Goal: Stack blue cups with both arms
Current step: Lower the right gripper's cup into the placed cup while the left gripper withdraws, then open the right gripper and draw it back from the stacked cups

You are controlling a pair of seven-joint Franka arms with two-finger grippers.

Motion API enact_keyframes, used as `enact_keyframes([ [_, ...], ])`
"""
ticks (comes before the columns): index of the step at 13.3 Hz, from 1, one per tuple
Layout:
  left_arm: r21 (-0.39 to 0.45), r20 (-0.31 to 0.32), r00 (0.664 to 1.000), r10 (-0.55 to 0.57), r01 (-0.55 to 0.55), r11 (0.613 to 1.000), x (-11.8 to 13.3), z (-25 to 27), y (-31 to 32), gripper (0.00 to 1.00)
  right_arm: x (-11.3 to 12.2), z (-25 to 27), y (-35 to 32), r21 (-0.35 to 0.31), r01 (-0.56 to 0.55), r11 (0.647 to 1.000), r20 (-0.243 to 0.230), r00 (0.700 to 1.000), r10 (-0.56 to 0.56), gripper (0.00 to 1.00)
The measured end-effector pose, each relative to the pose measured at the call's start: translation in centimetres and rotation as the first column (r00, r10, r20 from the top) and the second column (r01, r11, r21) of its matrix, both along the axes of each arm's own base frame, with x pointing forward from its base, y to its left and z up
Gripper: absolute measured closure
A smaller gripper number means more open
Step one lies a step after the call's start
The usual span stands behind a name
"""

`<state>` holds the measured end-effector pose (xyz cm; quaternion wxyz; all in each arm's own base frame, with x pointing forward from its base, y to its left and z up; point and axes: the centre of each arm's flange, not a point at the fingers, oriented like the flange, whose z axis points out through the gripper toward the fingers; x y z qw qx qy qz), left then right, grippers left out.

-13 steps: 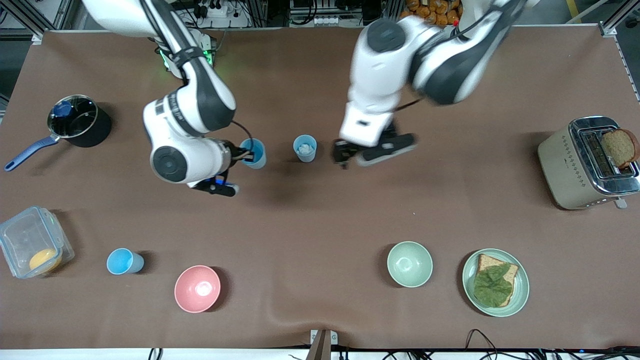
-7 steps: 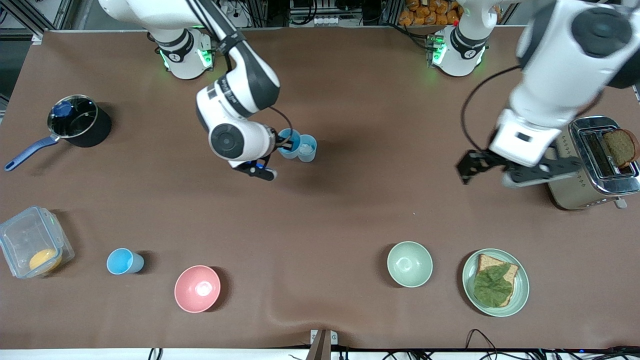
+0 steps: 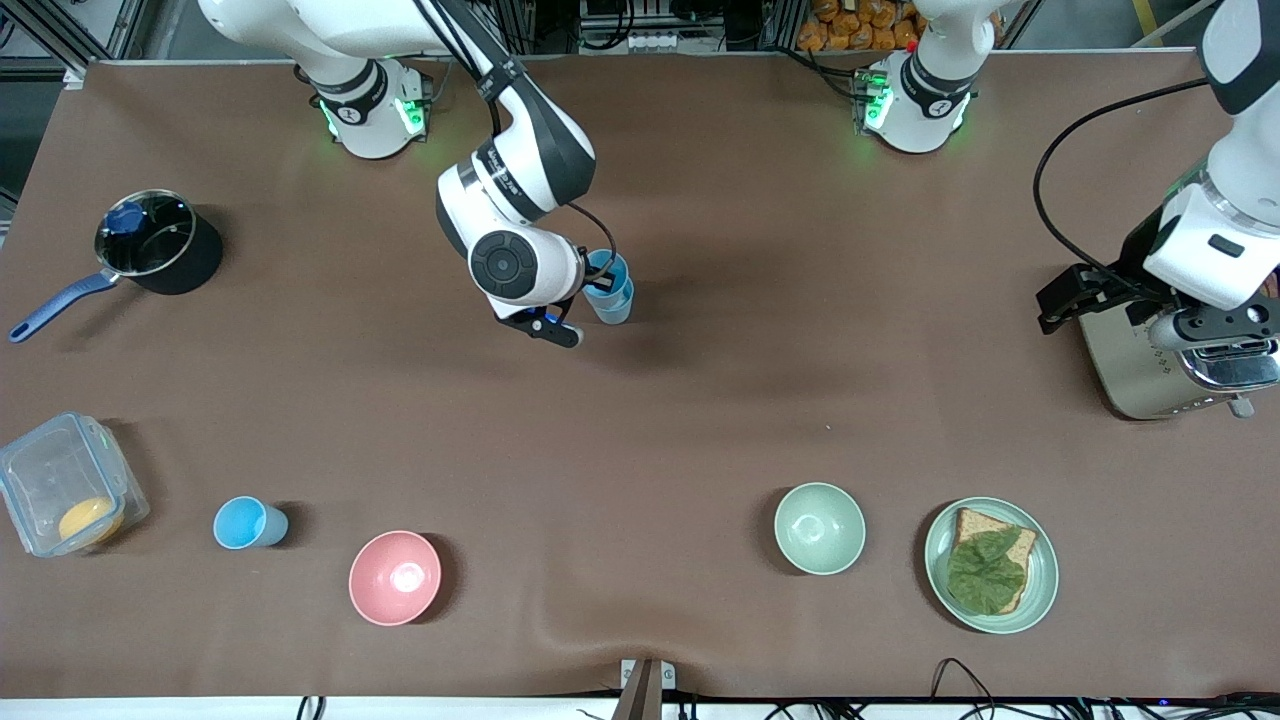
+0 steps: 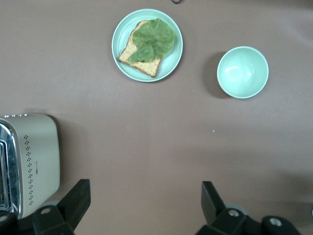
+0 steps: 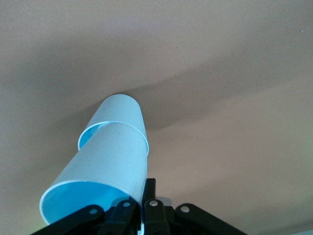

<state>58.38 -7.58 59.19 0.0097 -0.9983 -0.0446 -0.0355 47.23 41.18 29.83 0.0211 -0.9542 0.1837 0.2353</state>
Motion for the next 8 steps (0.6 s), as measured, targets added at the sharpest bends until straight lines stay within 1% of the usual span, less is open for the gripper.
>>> enact_keyframes([
  [2,0.006,-0.02,1.0,-0.005,0.006,1.0,-0.6,0.7,-0.4,0.0,-0.2,-0.3,0.0,-0.004,0.0,1.0,-0.006,1.0,0.0,0.96],
  [4,0.018,-0.013,1.0,-0.005,0.005,1.0,-1.5,2.4,-0.4,0.0,-0.6,-0.5,0.4,-0.004,-0.002,1.0,-0.011,1.0,0.002,0.96],
  [6,0.037,-0.017,1.0,0.006,-0.005,0.999,-2.7,3.6,0.7,0.0,-0.9,-0.6,0.9,-0.007,0.004,1.0,-0.004,1.0,-0.004,0.96],
  [8,0.042,-0.035,0.999,0.023,-0.022,0.999,-2.9,3.3,2.9,0.0,-0.9,-0.7,1.2,-0.004,0.009,1.0,0.008,1.0,-0.009,0.96],
])
